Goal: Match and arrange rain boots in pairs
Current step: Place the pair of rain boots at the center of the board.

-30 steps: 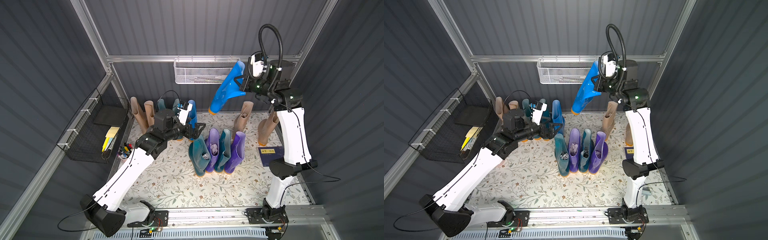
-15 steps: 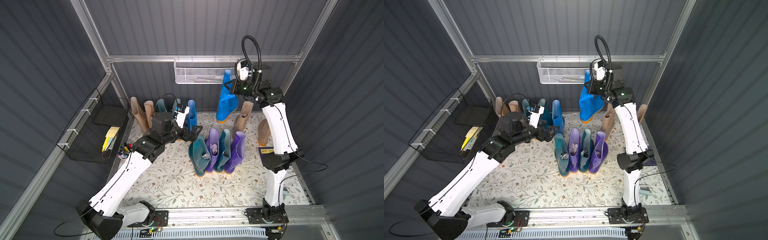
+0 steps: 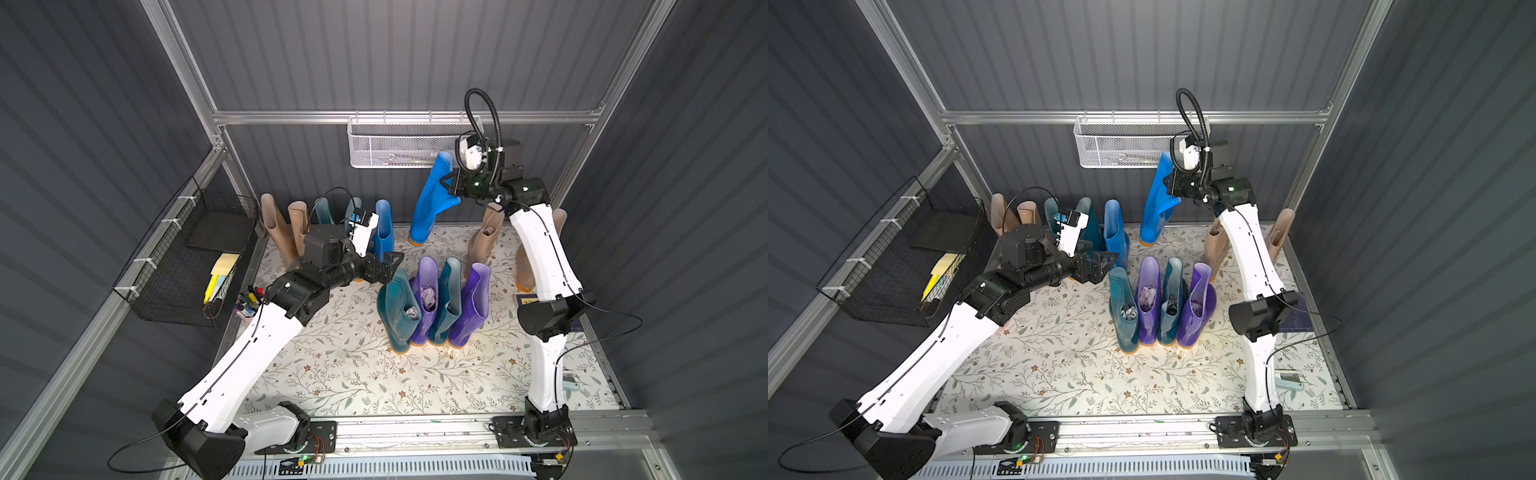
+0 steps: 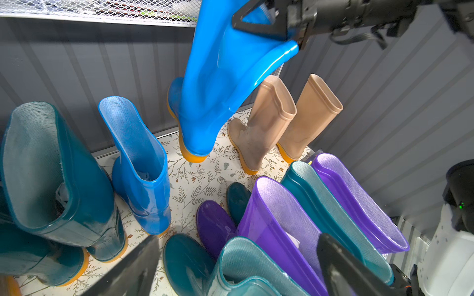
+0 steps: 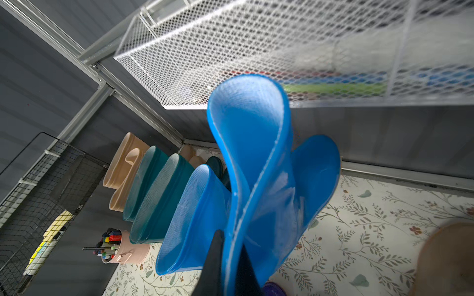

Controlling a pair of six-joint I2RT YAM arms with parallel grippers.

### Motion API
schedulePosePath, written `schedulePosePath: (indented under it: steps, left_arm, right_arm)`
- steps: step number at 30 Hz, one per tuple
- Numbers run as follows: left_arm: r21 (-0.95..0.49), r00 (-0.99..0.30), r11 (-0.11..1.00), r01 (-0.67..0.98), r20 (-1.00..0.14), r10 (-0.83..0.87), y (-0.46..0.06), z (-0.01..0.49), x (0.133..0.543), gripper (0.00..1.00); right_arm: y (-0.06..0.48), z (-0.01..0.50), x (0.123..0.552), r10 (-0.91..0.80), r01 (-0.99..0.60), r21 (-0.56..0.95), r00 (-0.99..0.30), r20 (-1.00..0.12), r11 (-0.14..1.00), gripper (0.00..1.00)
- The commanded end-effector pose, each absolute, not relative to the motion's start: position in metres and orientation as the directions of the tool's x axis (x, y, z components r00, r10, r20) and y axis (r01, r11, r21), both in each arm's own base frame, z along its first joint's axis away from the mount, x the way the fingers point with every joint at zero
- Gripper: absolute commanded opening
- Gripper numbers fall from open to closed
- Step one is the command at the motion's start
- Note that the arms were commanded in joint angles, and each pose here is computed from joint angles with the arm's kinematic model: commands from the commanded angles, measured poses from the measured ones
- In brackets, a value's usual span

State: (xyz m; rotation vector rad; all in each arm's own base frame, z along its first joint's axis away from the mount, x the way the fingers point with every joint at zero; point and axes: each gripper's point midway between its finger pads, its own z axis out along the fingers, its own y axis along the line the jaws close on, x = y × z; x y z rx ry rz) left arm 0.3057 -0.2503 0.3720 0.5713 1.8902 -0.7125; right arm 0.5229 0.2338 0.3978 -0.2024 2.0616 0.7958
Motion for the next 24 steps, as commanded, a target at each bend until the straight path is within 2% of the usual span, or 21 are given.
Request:
schedulePosePath:
  steps: [1, 9, 24]
  left_arm:
    - [-0.205, -0.396, 0.718, 0.665, -0.912, 0.106, -0.253, 0.362, 0.309, 0.97]
    - [-0.203, -0.398, 0.716, 0.668, -0.910, 0.113, -0.254, 0.361, 0.310, 0.97]
    - [-0.201, -0.406, 0.722, 0.662, -0.906, 0.120, -0.254, 0.357, 0.312, 0.97]
  right_arm:
    - [0.250, 0.394, 0.534, 0.120, -0.479, 0.425, -0.545, -0.830, 0.768, 0.00]
    - [0.270, 0.345, 0.543, 0.048, -0.464, 0.392, -0.595, -0.802, 0.794, 0.00]
    - [0.297, 0.323, 0.531, -0.047, -0.531, 0.357, -0.603, -0.796, 0.768, 0.00]
